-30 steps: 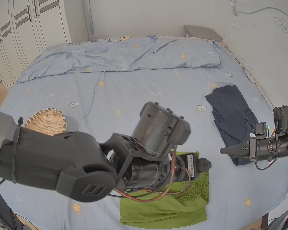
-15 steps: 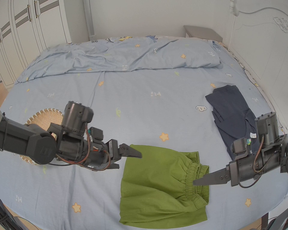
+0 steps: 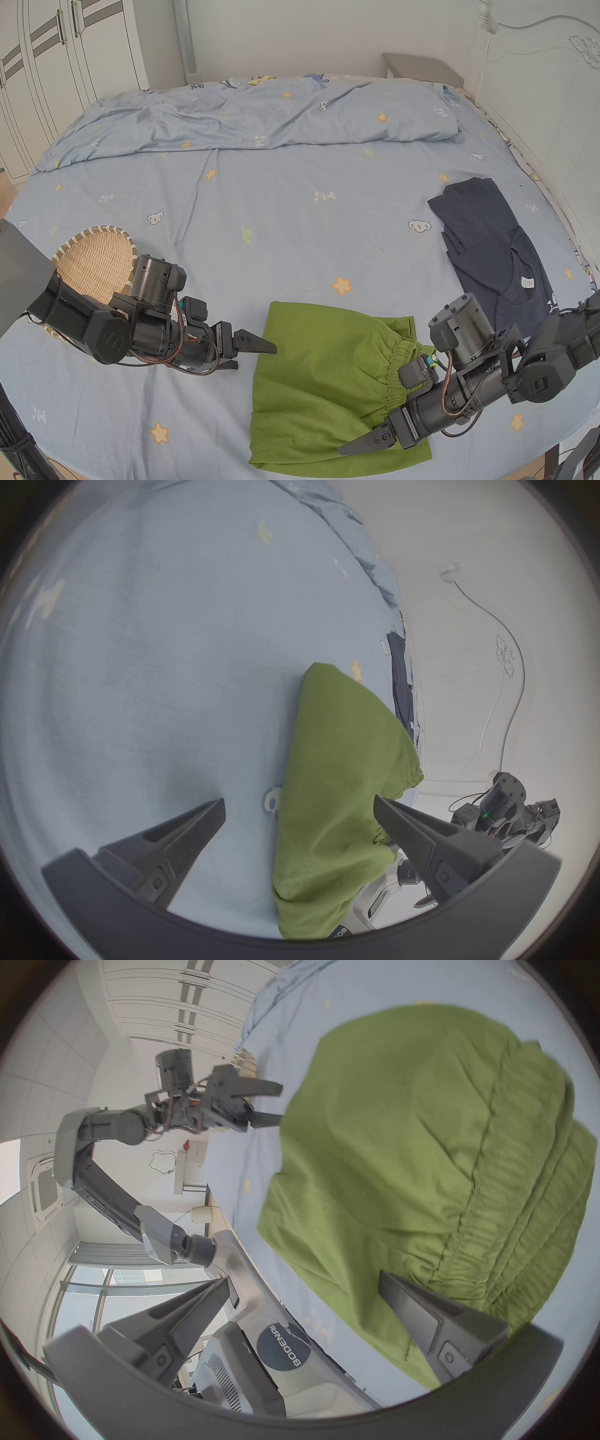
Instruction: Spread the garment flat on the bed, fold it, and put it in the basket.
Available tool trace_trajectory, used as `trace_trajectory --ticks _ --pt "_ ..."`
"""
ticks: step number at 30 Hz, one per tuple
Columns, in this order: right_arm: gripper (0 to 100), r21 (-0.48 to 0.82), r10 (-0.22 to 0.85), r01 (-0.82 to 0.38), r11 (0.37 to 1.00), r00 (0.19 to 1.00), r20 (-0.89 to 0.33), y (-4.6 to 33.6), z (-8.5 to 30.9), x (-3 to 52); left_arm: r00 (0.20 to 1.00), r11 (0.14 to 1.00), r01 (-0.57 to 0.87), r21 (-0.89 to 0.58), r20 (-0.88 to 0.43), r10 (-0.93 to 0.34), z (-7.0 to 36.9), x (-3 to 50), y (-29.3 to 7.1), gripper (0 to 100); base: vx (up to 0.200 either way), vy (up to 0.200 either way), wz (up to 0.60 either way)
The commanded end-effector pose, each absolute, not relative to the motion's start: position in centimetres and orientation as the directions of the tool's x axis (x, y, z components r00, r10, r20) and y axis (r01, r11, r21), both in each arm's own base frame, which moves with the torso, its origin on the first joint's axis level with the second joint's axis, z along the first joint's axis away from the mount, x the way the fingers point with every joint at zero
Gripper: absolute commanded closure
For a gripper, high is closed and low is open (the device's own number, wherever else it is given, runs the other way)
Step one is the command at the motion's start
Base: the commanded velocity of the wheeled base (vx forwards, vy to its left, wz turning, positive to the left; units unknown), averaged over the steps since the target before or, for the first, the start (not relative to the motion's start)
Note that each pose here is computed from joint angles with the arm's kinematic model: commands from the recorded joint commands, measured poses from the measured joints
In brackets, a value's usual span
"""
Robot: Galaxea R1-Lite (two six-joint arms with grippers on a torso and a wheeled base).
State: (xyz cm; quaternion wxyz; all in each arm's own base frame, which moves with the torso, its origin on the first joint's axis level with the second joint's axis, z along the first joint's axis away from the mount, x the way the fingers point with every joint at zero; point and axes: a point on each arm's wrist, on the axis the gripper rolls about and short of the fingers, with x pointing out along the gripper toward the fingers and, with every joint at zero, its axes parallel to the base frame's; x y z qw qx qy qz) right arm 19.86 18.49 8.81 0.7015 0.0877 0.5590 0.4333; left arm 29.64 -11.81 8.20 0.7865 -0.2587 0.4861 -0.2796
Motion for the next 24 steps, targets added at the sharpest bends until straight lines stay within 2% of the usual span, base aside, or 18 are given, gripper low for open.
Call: trace_trajectory --ticks 1,8,9,14,24 --pt "0 0.603 0.663 -0.468 0.646 -0.047 -0.747 18.3 6.8 19.6 0.350 0.712 0.169 -0.681 -0.634 -0.689 7.0 30.0 -12.0 0 0.000 0.000 0.00" --pt "0 0.589 0.628 -0.389 0.708 -0.034 -0.777 14.8 5.0 19.6 0.342 0.685 0.191 -0.703 -0.606 -0.718 6.2 30.3 -13.1 0 0.000 0.000 0.00" --pt "0 0.587 0.629 -0.373 0.718 -0.011 -0.777 13.7 4.8 20.0 0.335 0.678 0.192 -0.710 -0.602 -0.725 6.0 30.3 -13.5 0 0.000 0.000 0.00" --pt "0 0.578 0.635 -0.377 0.724 0.036 -0.772 12.0 4.6 20.8 0.310 0.663 0.212 -0.718 -0.594 -0.742 5.6 30.0 -14.5 0 0.000 0.000 0.00" --pt "0 0.605 0.661 -0.341 0.719 0.067 -0.748 10.9 4.3 22.0 0.233 0.639 0.255 -0.725 -0.596 -0.769 4.8 28.7 -16.8 0 0.000 0.000 0.00"
